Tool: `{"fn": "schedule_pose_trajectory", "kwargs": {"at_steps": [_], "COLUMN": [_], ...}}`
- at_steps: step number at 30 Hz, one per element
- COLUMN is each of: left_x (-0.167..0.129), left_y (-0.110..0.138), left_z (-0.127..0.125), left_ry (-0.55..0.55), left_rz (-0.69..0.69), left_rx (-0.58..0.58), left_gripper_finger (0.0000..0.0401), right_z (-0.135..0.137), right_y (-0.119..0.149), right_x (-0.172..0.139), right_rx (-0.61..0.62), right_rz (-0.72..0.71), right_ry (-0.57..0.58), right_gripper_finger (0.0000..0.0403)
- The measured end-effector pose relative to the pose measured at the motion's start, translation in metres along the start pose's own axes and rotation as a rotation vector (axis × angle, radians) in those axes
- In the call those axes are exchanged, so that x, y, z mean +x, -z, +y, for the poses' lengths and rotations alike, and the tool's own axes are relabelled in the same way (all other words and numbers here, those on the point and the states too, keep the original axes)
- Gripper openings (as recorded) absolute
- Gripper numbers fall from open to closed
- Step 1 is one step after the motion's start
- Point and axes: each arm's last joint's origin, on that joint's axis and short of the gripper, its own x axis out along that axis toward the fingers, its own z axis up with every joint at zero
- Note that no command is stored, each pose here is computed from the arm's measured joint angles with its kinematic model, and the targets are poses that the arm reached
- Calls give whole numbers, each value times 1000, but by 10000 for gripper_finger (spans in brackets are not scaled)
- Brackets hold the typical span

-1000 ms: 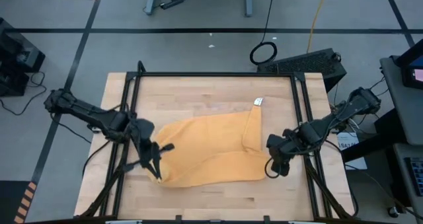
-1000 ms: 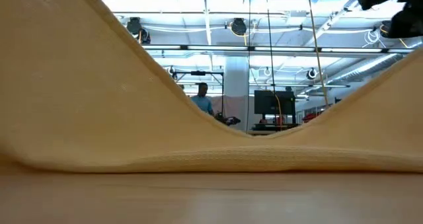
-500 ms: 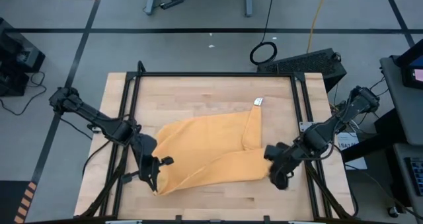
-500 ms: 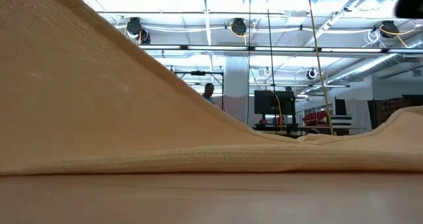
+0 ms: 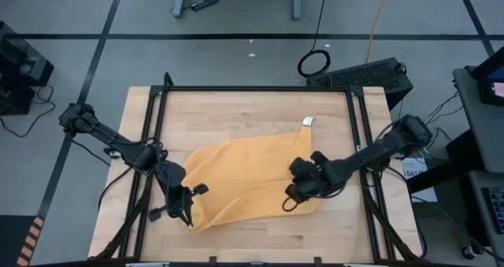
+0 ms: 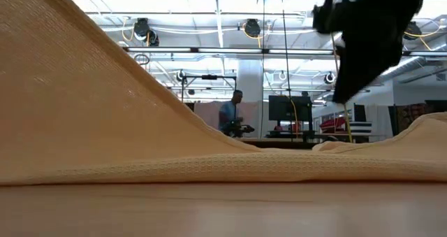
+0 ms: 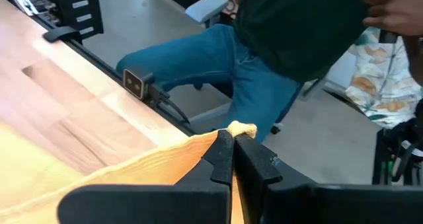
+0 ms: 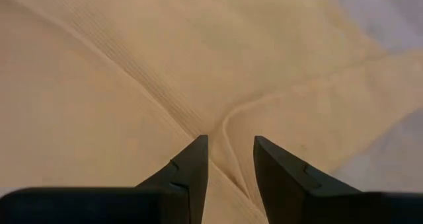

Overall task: Roll towel into tight, uniform cylinder
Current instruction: Roll the orange towel

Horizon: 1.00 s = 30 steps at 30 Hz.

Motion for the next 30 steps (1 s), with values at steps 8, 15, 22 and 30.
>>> {"fn": "schedule_pose_trajectory", "kwargs": {"at_steps": [8,15,22,30], "left_x": [0,0,0,0], "left_y": [0,0,1,2], "left_z": [1,1,1,1], "left_ry": [-23,-25,-34,-37], "left_rz": [2,2,6,18], "left_rx": [25,26,43,42], "left_gripper_finger": [8,8,8,8], "right_z": [10,10,8,-3], "right_y": [-3,-9,-6,-6], "right_x": [34,40,57,47], "right_rx": [-20,-17,-49,-69], "right_rz": [85,96,165,199], "right_ry": [-7,-40,-3,49], "right_gripper_finger": [112,108,52,3]}}
